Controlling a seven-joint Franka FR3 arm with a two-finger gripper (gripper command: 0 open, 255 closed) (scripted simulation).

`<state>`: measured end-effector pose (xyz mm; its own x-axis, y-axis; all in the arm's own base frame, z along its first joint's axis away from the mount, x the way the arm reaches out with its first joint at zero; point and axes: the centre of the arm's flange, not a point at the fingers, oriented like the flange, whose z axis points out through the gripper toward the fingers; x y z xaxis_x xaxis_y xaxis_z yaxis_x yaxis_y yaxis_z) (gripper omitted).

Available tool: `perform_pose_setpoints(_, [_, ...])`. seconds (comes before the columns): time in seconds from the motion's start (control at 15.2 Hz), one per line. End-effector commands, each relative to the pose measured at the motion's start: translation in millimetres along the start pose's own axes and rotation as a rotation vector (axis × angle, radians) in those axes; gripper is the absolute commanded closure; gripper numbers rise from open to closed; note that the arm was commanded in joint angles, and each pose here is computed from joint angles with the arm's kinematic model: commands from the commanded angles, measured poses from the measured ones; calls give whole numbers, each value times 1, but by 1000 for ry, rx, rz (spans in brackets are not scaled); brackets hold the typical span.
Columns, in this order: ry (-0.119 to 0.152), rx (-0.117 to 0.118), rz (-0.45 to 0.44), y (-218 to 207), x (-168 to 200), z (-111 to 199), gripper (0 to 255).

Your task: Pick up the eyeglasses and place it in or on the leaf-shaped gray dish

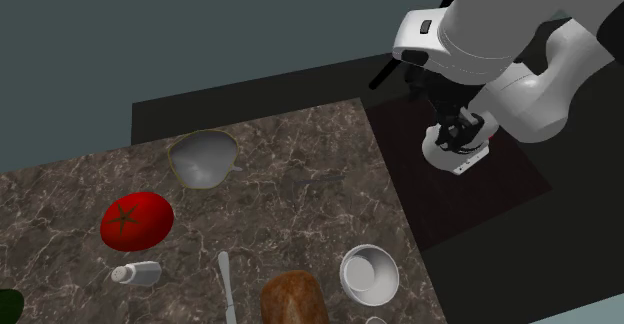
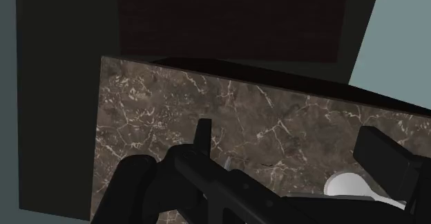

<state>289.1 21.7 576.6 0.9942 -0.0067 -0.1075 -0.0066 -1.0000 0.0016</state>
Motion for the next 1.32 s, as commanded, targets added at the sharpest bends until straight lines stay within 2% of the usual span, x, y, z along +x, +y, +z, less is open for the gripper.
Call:
perform_pose_setpoints(0.0, [0, 0, 0, 0, 0, 0, 0])
perform_pose_setpoints(1.25, [100, 61, 89, 36, 180, 155, 0])
